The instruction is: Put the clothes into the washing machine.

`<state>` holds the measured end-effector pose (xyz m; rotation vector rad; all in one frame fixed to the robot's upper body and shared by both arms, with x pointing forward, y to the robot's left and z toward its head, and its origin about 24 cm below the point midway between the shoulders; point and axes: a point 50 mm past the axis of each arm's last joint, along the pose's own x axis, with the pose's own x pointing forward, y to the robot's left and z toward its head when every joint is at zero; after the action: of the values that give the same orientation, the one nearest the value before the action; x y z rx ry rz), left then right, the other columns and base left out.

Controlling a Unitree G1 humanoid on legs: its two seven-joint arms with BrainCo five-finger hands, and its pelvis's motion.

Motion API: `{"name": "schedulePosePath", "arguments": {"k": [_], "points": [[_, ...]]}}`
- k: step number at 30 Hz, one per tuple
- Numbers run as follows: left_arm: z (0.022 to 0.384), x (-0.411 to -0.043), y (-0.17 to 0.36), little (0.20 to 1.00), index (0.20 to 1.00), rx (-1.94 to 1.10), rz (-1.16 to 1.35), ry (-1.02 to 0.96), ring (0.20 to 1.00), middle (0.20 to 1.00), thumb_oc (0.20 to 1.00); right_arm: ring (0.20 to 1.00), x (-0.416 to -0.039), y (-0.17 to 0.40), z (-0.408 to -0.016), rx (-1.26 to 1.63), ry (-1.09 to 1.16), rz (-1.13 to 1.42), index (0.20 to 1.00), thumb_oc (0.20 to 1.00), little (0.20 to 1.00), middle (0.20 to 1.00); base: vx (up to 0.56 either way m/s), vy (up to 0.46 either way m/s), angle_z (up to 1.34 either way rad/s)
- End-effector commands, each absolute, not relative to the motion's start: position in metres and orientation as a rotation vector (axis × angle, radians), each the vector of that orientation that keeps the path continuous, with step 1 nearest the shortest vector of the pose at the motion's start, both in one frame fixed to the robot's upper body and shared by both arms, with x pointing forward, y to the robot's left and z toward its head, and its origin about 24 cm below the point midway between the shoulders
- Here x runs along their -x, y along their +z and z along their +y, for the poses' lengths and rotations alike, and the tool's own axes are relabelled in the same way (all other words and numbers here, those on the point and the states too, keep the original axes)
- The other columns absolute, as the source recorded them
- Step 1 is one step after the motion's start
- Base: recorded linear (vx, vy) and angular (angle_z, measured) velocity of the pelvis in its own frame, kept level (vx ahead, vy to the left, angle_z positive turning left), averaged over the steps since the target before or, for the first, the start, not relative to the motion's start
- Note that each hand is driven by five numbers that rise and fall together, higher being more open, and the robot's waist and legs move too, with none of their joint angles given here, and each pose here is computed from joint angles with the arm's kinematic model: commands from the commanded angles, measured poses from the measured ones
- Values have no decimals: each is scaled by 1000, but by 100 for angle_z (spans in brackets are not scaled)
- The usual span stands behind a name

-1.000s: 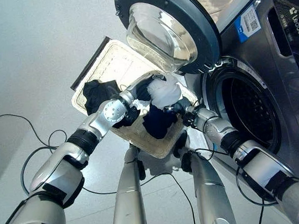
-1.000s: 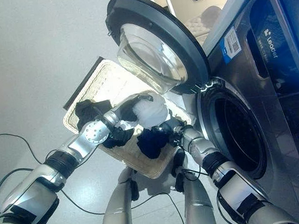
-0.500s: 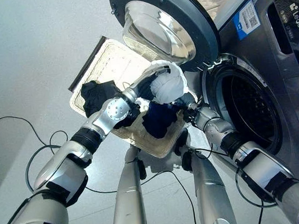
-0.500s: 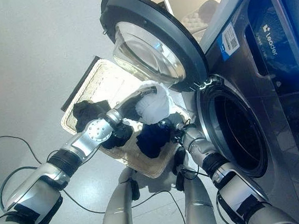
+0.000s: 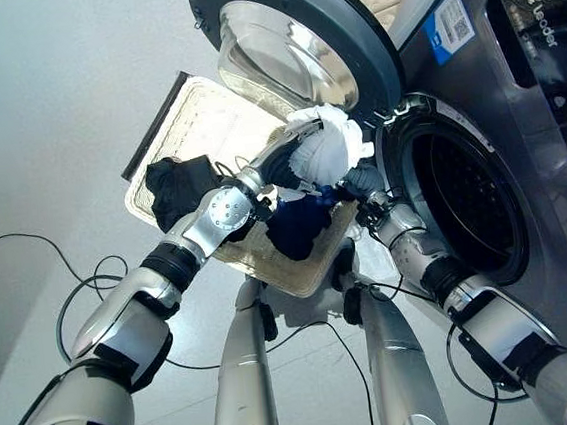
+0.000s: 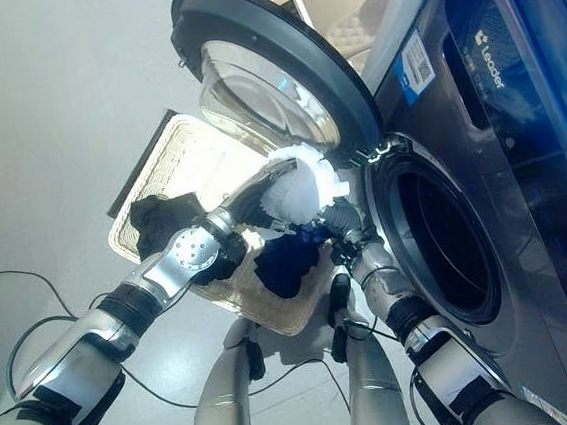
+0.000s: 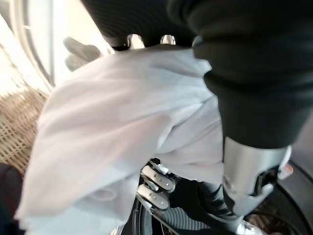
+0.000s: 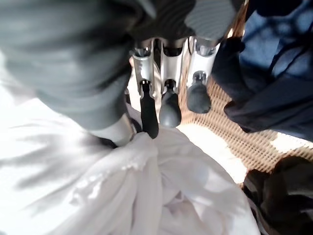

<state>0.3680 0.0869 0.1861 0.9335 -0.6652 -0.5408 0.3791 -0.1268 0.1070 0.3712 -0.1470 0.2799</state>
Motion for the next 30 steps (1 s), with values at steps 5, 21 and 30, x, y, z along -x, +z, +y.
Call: {"name": "schedulePosePath", "arguments": {"k": [5,21,30], "points": [[60,-355,183,1000,1000,-817,-795,-517,1000,1000,1000,200,-382,131,-134,-445,260,-319,200,200,200,200,18,112,-24],[66,-357,187,1000,1000,-669,-794,-356,1000,1000,1000,200,-372,105,-136,-582,210,-256,200,200,200,200,40,84,-15],[67,-359,190,1000,1000,-613,-797,-295,1000,1000,1000,200,-372,90,-142,-700,181,-206,200,200,200,200,24,57,-11]]}}
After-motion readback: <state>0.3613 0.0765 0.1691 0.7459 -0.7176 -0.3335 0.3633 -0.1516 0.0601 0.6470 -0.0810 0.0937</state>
